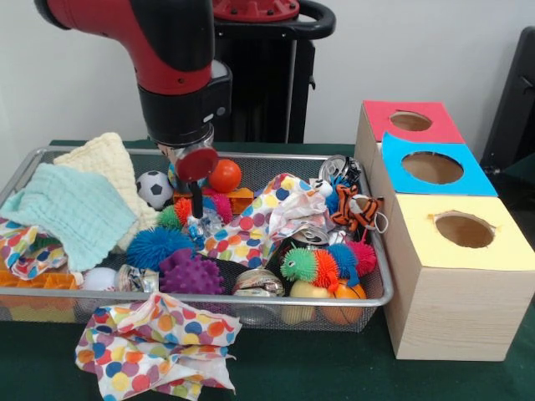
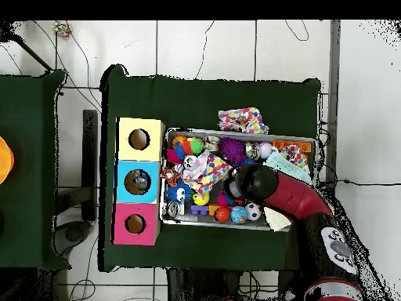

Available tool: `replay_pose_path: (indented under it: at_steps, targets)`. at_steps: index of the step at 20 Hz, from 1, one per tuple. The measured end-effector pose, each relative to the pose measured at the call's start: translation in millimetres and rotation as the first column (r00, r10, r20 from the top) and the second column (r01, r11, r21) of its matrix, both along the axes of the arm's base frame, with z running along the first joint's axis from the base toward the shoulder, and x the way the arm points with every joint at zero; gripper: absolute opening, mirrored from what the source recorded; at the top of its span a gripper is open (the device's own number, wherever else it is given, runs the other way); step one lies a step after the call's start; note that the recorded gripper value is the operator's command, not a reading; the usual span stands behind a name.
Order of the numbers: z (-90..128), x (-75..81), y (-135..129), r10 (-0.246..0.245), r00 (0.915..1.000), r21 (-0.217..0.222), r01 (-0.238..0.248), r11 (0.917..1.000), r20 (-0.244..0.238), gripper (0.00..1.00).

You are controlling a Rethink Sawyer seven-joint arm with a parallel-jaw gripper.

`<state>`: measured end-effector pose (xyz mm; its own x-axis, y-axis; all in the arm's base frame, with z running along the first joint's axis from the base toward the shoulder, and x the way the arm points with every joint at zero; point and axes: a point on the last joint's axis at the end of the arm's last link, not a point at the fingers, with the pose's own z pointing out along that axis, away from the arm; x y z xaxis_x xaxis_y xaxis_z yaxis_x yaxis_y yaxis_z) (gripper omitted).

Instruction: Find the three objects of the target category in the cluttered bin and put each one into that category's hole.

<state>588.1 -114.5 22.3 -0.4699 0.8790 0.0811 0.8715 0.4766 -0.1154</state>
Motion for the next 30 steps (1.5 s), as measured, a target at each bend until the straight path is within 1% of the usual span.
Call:
replay_pose_path:
  at_steps: [6, 9, 14, 20, 23, 27, 30]
  targets:
    - [-11, 2.3, 11, 0.009, 0.9999, 0.008, -0.009, 0.9999, -0.009, 1.0]
    - [-21, 2.1, 17, 0.012, 0.9998, 0.013, -0.012, 0.9999, -0.013, 1.0]
    - [-33, 3.4, 19, 0.019, 0.9998, 0.006, -0.019, 0.9998, -0.008, 1.0]
    - [-35, 12.5, 4, 0.02, 0.9998, -0.034, -0.02, 0.9992, 0.007, 1.0]
    - [-41, 13.8, -1, 0.024, 0.9997, -0.052, -0.023, 0.9984, 0.01, 1.0]
    - [-52, 13.7, 0, 0.037, 0.9993, -0.068, -0.036, 0.997, 0.003, 1.0]
    - [-62, 12.2, 6, 0.054, 0.9985, -0.077, -0.055, 0.9955, -0.011, 1.0]
